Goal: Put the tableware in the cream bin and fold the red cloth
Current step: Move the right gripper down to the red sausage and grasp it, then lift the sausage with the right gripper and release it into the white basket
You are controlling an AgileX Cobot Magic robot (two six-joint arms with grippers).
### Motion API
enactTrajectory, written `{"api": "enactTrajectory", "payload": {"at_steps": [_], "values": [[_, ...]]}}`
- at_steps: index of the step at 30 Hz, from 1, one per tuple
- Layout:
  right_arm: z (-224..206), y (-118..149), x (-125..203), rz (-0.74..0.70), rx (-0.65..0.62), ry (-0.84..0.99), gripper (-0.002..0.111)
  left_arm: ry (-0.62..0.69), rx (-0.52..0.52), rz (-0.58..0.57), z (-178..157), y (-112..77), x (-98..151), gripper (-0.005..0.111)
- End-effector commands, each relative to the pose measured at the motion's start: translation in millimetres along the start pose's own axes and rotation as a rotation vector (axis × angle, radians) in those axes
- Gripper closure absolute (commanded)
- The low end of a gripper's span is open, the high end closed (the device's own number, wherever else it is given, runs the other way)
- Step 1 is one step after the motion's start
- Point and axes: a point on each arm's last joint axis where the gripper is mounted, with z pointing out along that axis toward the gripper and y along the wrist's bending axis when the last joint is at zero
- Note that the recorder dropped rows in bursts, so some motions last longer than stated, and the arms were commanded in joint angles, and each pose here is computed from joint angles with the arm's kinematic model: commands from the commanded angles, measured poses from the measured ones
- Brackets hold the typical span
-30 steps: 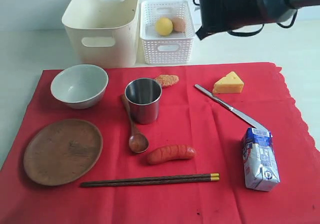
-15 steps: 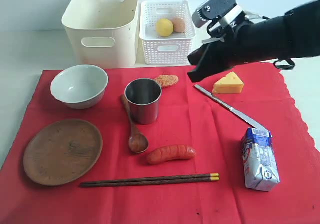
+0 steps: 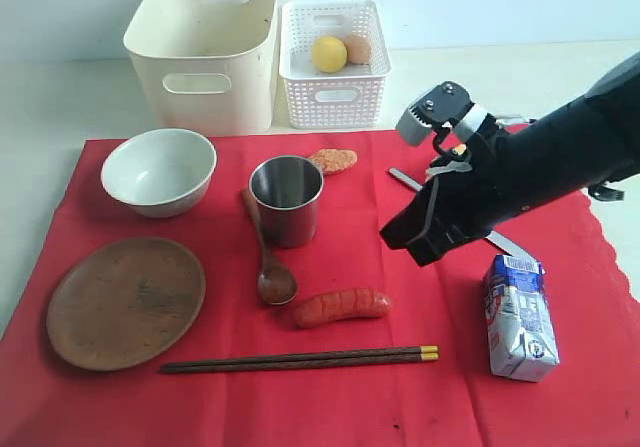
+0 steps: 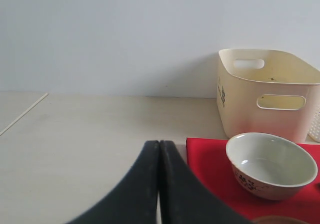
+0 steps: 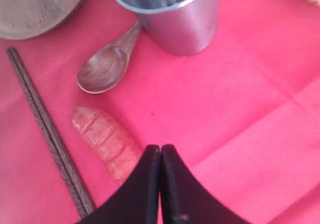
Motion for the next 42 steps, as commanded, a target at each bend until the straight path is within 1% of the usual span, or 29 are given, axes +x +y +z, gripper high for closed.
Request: {"api": "enactTrajectory", "payload": {"at_steps": [1, 4, 6, 7, 10, 13, 18, 24, 26, 27, 29, 31, 35, 40, 41, 42], "values": [[2, 7, 0, -0.003, -0.030, -0.048, 0.097, -0.007, -0.002, -0.005, 0, 0.1, -1, 0.107], [7, 15, -1, -0.035, -0.044, -0.032, 0.077, -0.007, -0.002, -0.005, 0, 0.1, -1, 0.107], [12, 22, -2, -0.095, -0.046, -0.006, 0.062, -0.007, -0.002, -0.005, 0, 0.1, -1, 0.107], [15, 26, -1, -0.144, -0.048, 0.012, 0.056, -0.007, -0.002, -0.005, 0, 0.1, -1, 0.107], [22, 36, 0, -0.259, -0.056, 0.056, 0.046, -0.007, -0.002, -0.005, 0, 0.1, -1, 0.107], [29, 45, 0, -0.347, -0.045, 0.096, 0.045, -0.007, -0.002, -0.005, 0, 0.1, -1, 0.107], [41, 50, 2, -0.436, 0.009, 0.144, 0.045, -0.007, -0.002, -0.005, 0, 0.1, -1, 0.107], [59, 42, 12, -0.448, 0.065, 0.201, 0.045, -0.007, -0.002, -0.005, 0, 0.1, -1, 0.107], [62, 38, 13, -0.452, 0.084, 0.211, 0.046, -0.007, -0.002, -0.005, 0, 0.1, -1, 0.107], [62, 38, 14, -0.460, 0.085, 0.216, 0.048, -0.007, -0.002, -0.005, 0, 0.1, -1, 0.107], [62, 38, 14, -0.462, 0.081, 0.218, 0.056, -0.007, -0.002, -0.005, 0, 0.1, -1, 0.107], [61, 38, 13, -0.463, 0.082, 0.216, 0.069, -0.007, -0.002, -0.005, 0, 0.1, -1, 0.107], [61, 39, 13, -0.464, 0.083, 0.214, 0.090, -0.007, -0.002, -0.005, 0, 0.1, -1, 0.107], [61, 39, 13, -0.473, 0.082, 0.218, 0.106, -0.007, -0.002, -0.005, 0, 0.1, -1, 0.107], [61, 38, 14, -0.482, 0.082, 0.222, 0.108, -0.007, -0.002, -0.005, 0, 0.1, -1, 0.107], [61, 38, 14, -0.494, 0.079, 0.228, 0.108, -0.007, -0.002, -0.005, 0, 0.1, -1, 0.107]]}}
